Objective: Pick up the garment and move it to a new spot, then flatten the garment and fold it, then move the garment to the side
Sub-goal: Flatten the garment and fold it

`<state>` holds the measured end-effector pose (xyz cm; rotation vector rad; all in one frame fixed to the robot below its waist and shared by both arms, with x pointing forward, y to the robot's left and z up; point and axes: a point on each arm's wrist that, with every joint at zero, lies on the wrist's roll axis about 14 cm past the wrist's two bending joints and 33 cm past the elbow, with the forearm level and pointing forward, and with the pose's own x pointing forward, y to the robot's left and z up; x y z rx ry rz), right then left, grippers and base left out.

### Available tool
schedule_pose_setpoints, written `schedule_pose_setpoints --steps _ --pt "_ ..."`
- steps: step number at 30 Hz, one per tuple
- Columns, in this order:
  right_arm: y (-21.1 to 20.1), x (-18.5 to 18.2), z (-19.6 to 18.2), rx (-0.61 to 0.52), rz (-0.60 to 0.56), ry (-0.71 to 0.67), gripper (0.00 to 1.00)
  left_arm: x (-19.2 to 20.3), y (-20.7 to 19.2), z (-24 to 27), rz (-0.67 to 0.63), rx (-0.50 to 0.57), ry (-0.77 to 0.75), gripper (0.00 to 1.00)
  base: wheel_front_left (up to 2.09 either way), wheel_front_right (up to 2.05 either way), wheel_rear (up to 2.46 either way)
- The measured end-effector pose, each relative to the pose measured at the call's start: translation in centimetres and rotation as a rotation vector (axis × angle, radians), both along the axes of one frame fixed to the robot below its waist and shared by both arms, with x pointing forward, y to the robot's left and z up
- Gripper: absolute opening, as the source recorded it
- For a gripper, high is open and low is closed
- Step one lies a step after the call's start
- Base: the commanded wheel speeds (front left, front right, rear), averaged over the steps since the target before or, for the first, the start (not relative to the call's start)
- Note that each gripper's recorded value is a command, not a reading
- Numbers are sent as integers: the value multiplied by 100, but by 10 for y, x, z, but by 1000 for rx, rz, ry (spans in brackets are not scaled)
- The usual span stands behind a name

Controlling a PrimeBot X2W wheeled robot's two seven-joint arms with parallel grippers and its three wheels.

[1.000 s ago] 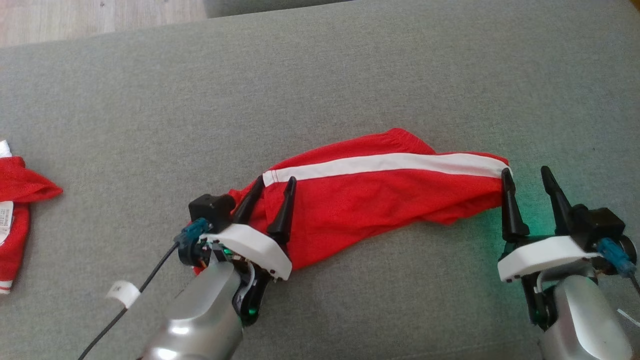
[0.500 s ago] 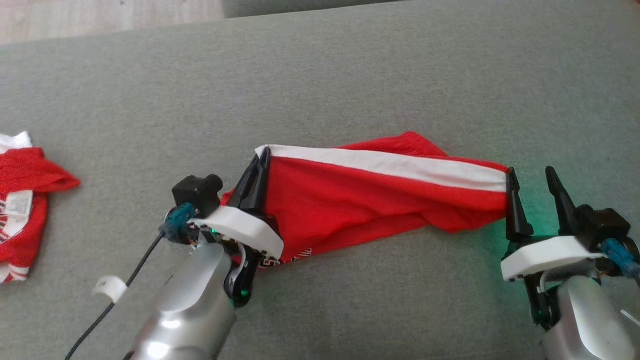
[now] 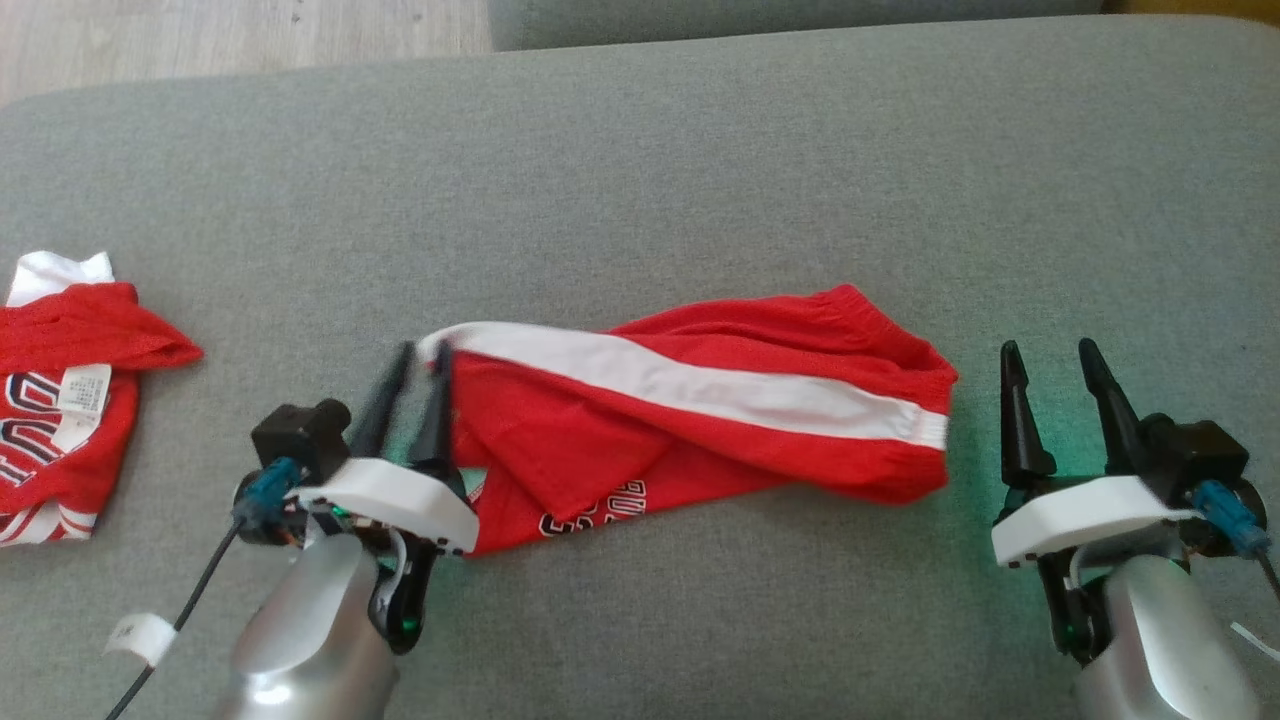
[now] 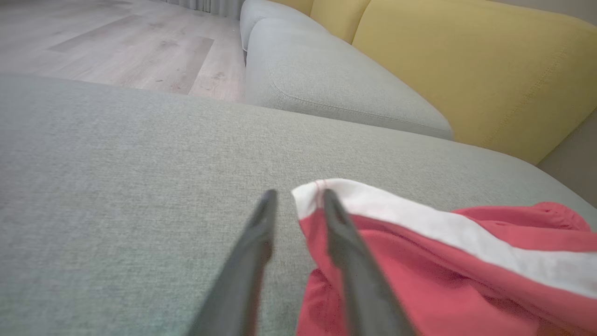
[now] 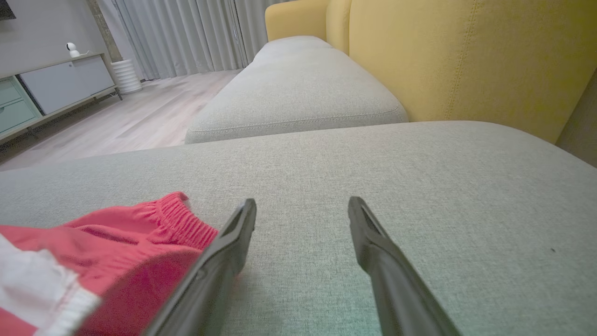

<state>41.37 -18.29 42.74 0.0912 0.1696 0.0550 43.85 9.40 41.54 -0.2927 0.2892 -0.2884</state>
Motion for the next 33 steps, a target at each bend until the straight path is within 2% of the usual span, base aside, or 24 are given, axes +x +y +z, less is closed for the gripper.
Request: schedule_pose_setpoints --steps 8,20,29,33 --pt "5 0 13 23 5 -39 100 -8 28 3 104 64 -29 100 0 0 0" --pt "18 -27 27 68 25 -76 100 -61 61 26 243 129 -131 100 0 0 0" --pt "44 -39 27 112 90 -67 100 -84 65 28 243 141 -144 100 0 0 0" --pt "63 -44 17 179 127 -26 100 -89 63 23 243 129 -125 100 0 0 0"
